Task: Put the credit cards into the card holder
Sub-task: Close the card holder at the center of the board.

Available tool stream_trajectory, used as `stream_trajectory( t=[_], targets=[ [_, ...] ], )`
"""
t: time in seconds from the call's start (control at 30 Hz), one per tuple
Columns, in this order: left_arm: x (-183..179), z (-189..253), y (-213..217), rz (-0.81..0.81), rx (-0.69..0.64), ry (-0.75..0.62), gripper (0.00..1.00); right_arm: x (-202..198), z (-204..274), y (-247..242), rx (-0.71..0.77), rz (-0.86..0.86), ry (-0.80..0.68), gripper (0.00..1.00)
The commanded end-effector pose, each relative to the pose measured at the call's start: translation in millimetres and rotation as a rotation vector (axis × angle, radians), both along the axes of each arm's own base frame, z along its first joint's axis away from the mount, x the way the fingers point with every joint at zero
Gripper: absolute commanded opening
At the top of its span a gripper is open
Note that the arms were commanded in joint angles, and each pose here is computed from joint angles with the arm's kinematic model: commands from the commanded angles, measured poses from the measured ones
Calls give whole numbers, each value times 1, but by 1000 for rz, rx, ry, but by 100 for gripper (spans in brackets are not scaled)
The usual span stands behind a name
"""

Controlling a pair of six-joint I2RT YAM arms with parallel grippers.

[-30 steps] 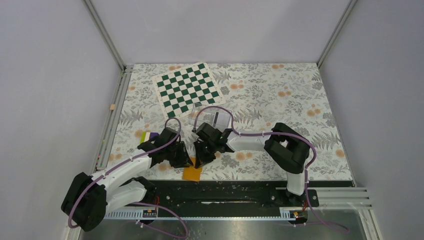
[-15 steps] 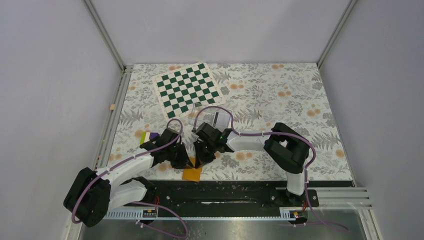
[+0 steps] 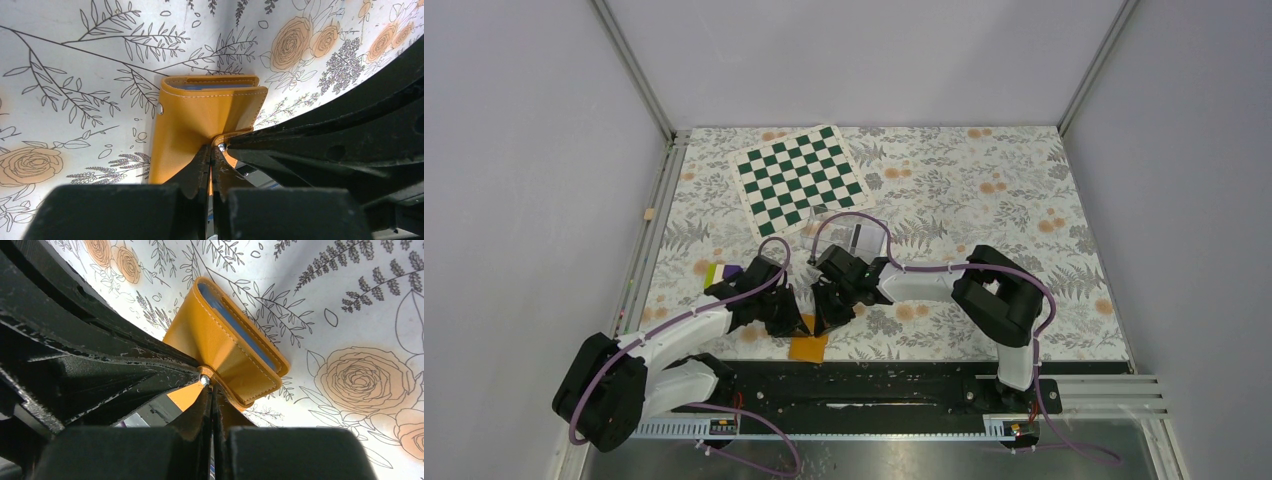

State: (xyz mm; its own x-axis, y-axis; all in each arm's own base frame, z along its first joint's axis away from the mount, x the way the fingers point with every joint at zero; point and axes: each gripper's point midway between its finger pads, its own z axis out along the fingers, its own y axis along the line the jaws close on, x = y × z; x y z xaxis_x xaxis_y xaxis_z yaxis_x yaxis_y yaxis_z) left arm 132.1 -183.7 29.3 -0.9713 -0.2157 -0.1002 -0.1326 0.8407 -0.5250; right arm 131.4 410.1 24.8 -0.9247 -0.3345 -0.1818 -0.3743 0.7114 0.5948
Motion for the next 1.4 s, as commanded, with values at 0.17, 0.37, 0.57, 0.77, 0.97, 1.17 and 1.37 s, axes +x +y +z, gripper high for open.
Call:
stream_trajectory(
  t=[0.17, 0.37, 0.57, 0.77, 0.97, 1.17, 1.37],
  targets=[
    [0, 1, 0, -28, 5, -14, 0, -4, 7, 1, 61, 19, -37, 4],
    [-1, 0, 0, -33, 9, -10, 0, -1, 19, 12, 127, 17, -55, 4],
    [-1, 0, 1, -35, 17, -13, 0, -1, 20, 15, 148, 23, -52, 4],
    [-2, -1, 2, -34, 23, -11, 0, -1, 11, 14, 112, 20, -40, 4],
    [-2, 0, 3, -36, 24, -14, 0, -6, -9, -2, -9, 27, -13, 0],
    [-2, 2, 1, -50, 19, -15, 0, -19, -28, -20, -148, 72, 6, 0],
    [-4, 5, -4, -59, 6, -24, 0, -30, -40, -40, -290, 128, -1, 0]
  ],
)
